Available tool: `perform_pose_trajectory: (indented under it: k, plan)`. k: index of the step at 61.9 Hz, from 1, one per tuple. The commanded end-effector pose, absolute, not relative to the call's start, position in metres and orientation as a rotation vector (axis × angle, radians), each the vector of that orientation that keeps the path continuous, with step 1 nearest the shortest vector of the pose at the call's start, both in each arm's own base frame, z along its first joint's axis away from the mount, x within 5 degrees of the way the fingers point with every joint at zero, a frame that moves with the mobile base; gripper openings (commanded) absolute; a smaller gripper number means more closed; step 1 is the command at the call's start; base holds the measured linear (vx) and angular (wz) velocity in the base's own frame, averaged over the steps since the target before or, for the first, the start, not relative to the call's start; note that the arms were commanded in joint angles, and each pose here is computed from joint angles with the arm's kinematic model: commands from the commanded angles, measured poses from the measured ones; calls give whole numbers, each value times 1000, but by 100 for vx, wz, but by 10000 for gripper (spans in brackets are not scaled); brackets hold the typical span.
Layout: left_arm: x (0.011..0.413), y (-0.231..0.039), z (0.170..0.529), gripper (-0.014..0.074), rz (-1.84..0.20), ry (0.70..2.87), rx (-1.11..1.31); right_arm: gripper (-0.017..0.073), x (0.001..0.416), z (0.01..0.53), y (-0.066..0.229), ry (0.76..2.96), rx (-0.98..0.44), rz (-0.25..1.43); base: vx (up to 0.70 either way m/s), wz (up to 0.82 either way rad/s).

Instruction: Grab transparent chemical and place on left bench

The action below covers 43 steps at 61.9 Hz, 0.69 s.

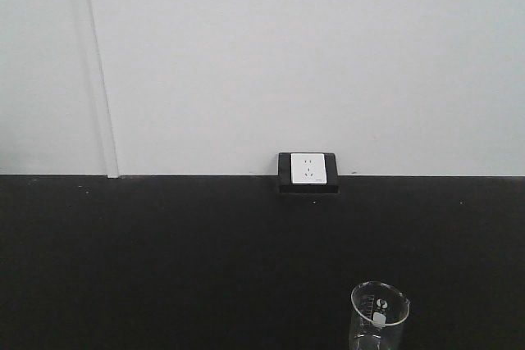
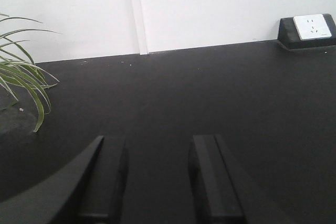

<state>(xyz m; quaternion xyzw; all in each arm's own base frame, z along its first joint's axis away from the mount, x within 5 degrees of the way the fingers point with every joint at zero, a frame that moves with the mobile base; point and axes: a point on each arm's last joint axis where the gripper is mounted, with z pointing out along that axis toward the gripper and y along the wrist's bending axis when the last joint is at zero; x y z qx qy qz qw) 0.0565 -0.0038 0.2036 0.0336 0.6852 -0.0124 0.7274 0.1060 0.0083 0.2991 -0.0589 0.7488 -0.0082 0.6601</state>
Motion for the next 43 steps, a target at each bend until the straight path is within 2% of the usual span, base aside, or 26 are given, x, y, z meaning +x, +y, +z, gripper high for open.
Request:
perform_pose_trajectory:
  k: [1, 43]
  plan:
    - [55, -4, 206, -3, -35, 1429, 64, -8, 106, 314, 11, 1614, -151, -2, 0, 0]
    - [55, -4, 206, -3, -35, 1429, 64, -8, 106, 314, 11, 1616, -151, -3, 0, 0]
